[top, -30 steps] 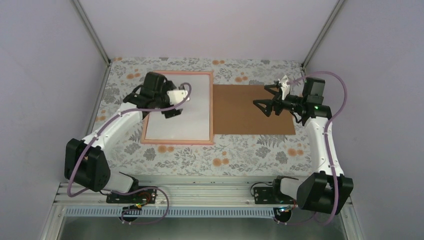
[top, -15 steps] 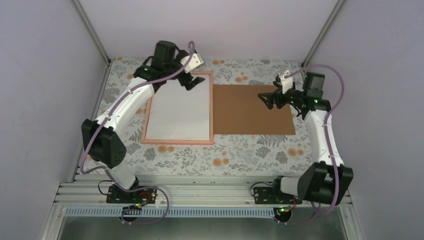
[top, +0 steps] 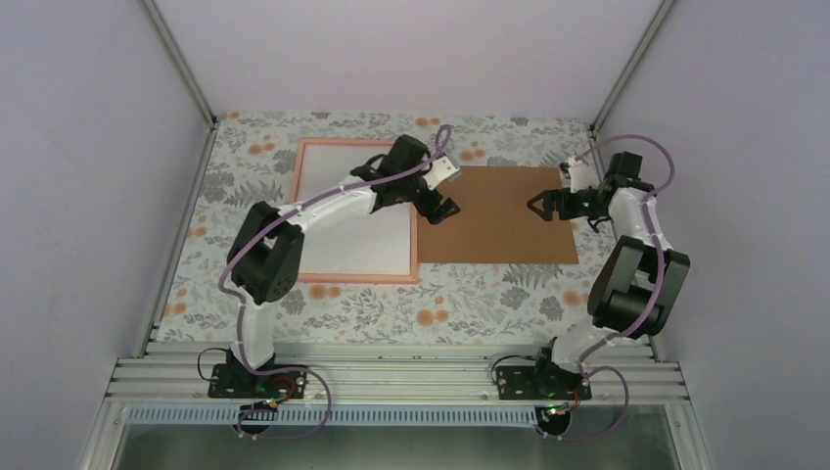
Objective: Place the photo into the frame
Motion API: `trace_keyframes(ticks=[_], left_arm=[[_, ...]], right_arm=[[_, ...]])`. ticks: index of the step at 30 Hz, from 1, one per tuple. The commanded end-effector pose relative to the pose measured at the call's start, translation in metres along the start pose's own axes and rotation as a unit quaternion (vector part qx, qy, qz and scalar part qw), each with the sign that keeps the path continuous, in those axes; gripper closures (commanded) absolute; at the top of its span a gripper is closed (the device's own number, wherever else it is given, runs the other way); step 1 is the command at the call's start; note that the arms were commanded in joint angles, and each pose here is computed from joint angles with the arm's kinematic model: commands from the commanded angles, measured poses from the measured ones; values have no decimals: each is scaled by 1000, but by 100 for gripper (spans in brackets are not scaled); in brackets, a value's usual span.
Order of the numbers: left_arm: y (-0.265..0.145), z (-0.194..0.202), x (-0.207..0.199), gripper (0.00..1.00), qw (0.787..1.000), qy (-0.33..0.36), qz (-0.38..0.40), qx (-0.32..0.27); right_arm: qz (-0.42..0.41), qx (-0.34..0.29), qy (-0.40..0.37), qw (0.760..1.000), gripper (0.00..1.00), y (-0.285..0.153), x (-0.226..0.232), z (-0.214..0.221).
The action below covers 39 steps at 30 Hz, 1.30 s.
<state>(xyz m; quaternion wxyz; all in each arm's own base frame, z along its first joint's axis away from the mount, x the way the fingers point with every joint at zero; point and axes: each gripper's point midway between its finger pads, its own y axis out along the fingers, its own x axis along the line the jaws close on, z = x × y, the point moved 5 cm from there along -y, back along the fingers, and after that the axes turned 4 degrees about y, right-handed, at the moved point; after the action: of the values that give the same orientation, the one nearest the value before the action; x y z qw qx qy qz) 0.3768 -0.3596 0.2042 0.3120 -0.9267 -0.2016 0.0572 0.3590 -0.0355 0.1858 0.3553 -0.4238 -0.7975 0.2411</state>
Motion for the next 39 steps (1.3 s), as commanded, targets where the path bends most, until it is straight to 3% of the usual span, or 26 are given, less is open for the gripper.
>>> trace_keyframes(ticks=[1,8,17,28,39], left_arm=[[32,7,-25,0,998,-66,17,6],[67,42,-24,0,991,-125,-3,54],[99,85,-8,0,964,-222,-61,133],[83,108,18,0,944,-251,-156,146],[66,130,23,0,932,-274,-182,155]], right_arm=[[23,20,88,996,0,-2,-44,15],[42,36,193,980,0,-4,-106,39],[47,56,238,968,1,14,-127,56],[60,77,244,965,2,21,-139,65],[48,83,258,961,6,31,-139,75]])
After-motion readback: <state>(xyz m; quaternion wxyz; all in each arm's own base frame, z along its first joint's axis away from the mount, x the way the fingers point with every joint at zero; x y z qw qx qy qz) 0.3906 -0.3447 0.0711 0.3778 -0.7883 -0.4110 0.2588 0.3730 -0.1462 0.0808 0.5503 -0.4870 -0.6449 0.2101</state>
